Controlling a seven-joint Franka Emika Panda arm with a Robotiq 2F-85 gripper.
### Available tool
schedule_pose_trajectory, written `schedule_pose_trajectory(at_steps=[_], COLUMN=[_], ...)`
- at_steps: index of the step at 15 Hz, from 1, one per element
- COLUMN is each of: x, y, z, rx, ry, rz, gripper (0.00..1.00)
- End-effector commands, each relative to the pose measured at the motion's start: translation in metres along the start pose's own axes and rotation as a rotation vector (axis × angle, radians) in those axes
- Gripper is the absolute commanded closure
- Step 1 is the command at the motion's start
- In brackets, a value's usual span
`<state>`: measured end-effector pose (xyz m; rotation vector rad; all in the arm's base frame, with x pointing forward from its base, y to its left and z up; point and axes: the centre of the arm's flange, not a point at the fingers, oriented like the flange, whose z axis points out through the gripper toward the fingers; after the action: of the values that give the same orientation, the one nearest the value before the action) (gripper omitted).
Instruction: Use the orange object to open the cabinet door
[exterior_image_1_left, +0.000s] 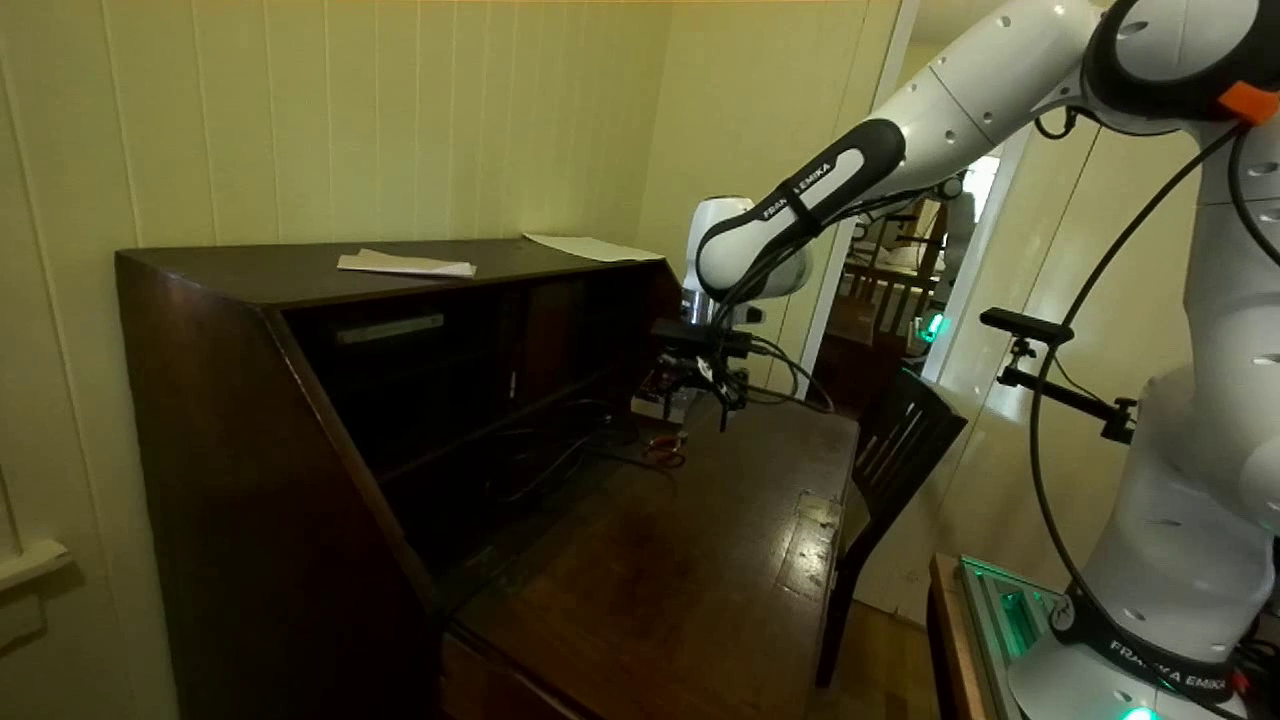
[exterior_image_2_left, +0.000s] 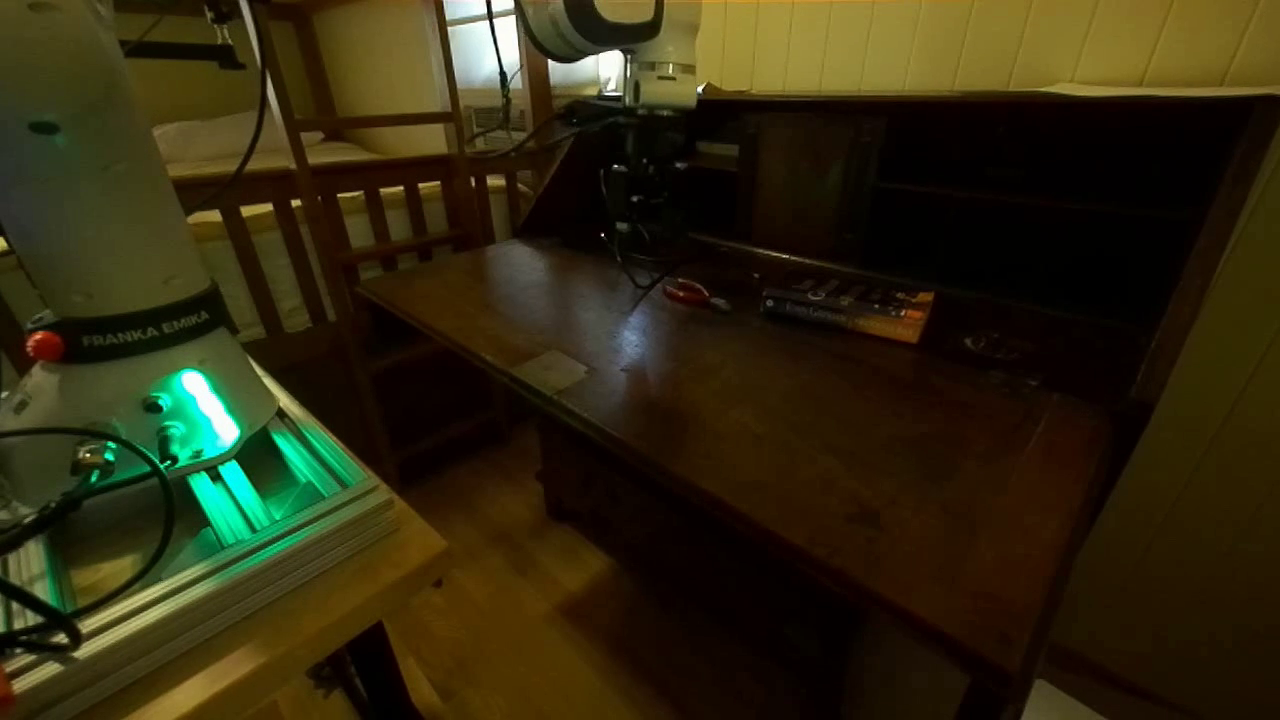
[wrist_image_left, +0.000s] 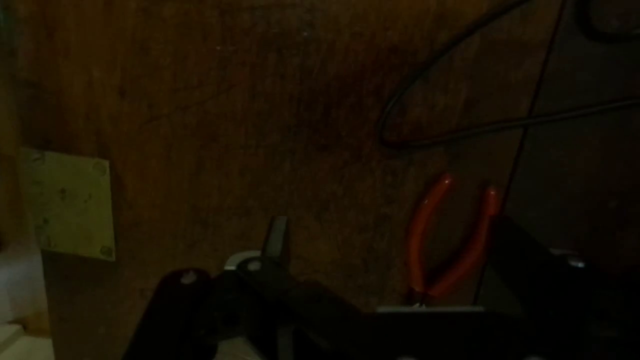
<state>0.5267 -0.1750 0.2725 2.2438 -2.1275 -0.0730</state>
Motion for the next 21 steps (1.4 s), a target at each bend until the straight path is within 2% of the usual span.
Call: schedule_pose_trajectory(at_steps=[1,4,11,18,21], x=[0.016,0.025,0.020,0.016,0.007], y=[-0.018,-0.031,-0.060,-0.060,-0.052], z=[0.018,0.031,0.050,0.067,0.066], rx=[0.061,0.088,0.091,0.081,0.104], ry=[-0.055,-0.075,-0.062,-0.054,-0.019], rz=[0.179,0.240,0.082,0.082,0.106], gripper=[0.00,0.00,0.00,0.00,0.00])
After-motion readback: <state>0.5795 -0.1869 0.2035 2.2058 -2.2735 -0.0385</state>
